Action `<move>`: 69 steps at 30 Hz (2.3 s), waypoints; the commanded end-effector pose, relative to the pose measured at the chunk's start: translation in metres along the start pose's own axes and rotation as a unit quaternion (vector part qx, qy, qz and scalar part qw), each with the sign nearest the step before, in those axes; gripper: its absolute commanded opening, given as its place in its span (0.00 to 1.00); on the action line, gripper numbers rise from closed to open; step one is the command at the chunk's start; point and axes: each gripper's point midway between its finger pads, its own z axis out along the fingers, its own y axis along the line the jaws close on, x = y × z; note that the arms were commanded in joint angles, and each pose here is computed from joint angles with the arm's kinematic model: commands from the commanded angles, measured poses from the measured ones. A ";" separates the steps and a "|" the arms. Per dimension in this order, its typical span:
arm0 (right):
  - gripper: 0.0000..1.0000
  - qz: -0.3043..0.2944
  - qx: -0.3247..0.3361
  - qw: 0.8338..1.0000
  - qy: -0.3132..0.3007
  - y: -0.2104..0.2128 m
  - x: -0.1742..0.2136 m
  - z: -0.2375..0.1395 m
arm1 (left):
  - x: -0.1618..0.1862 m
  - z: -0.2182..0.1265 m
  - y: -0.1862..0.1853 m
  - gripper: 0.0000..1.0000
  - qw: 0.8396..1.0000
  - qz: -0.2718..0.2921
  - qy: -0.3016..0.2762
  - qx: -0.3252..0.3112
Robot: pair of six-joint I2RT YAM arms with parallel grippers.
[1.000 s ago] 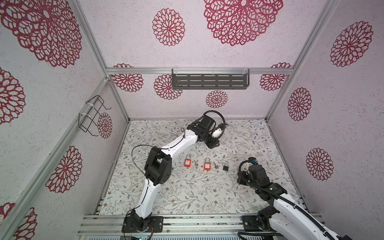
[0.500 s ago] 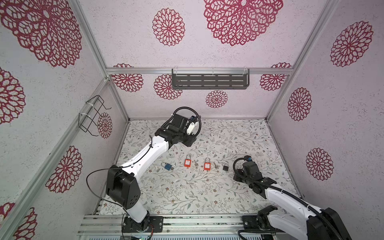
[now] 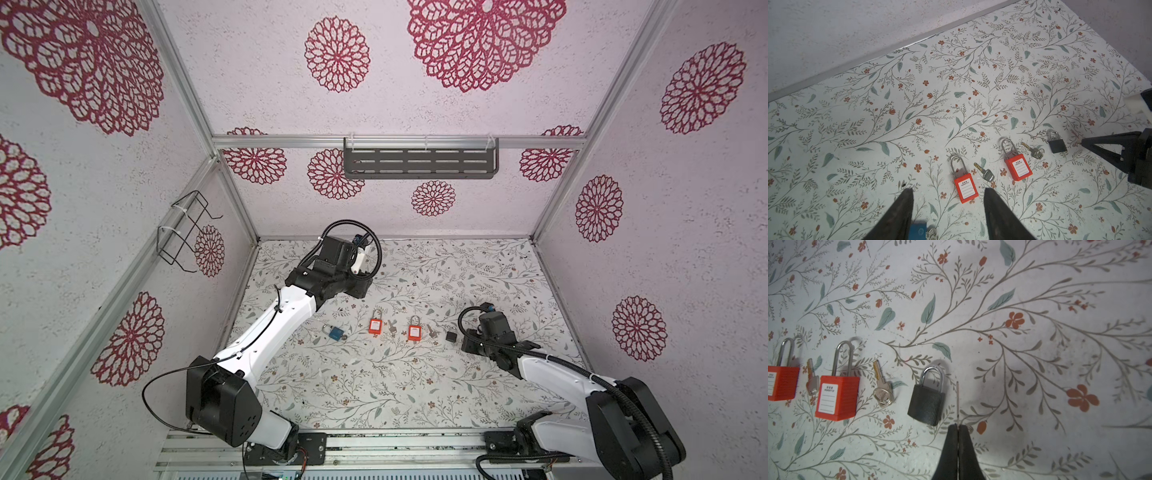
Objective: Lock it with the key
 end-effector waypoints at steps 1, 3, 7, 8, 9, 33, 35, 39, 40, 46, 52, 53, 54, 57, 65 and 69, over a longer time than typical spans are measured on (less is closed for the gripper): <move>0.00 -0.007 -0.015 1.000 -0.004 0.009 -0.010 0.002 | -0.003 -0.009 0.005 0.59 1.000 -0.021 -0.015 -0.005; 0.00 -0.007 -0.014 1.000 0.003 0.008 -0.007 0.006 | -0.001 -0.011 0.007 0.59 1.000 -0.025 -0.015 -0.006; 0.00 -0.009 -0.010 1.000 0.017 0.008 -0.004 0.011 | 0.003 -0.013 0.011 0.60 0.999 -0.035 -0.016 -0.009; 0.00 -0.008 -0.008 1.000 0.019 0.008 -0.004 0.012 | 0.003 -0.014 0.012 0.60 0.999 -0.037 -0.016 -0.009; 0.00 -0.009 -0.007 1.000 0.022 0.007 -0.004 0.013 | 0.005 -0.014 0.014 0.60 0.999 -0.041 -0.015 -0.011; 0.47 -0.209 -0.119 0.969 -0.054 0.090 -0.068 -0.065 | 0.014 -0.048 0.052 0.95 0.990 -0.101 -0.081 -0.055; 0.47 -0.249 -0.126 0.959 -0.046 0.110 -0.069 -0.064 | 0.015 -0.054 0.059 0.97 0.987 -0.116 -0.088 -0.063; 0.47 -0.325 -0.130 0.936 -0.014 0.157 -0.066 -0.048 | 0.019 -0.064 0.076 0.97 0.981 -0.142 -0.107 -0.073; 0.47 -0.337 -0.134 0.932 -0.005 0.168 -0.066 -0.044 | 0.020 -0.066 0.080 0.97 0.979 -0.150 -0.117 -0.072; 0.47 -0.428 -0.158 0.887 0.068 0.242 -0.035 -0.008 | 0.036 -0.096 0.128 0.97 0.938 -0.236 -0.192 -0.166; 0.47 -0.495 -0.179 0.841 0.126 0.293 0.004 0.024 | 0.065 -0.104 0.151 0.97 0.919 -0.299 -0.188 -0.174; 0.47 -0.500 -0.180 0.836 0.134 0.299 0.009 0.031 | 0.069 -0.103 0.155 0.97 0.916 -0.315 -0.183 -0.171; 0.47 -0.506 -0.185 0.831 0.141 0.305 0.013 0.034 | 0.073 -0.103 0.159 0.97 0.912 -0.327 -0.182 -0.168; 0.47 -0.516 -0.193 0.820 0.155 0.321 0.024 0.044 | 0.077 -0.101 0.166 0.97 0.906 -0.348 -0.183 -0.155; 0.50 -0.539 -0.209 0.797 0.176 0.351 0.046 0.060 | 0.088 -0.087 0.177 0.97 0.900 -0.380 -0.154 -0.150; 0.50 -0.550 -0.213 0.788 0.179 0.363 0.058 0.068 | 0.094 -0.080 0.179 0.97 0.895 -0.400 -0.136 -0.144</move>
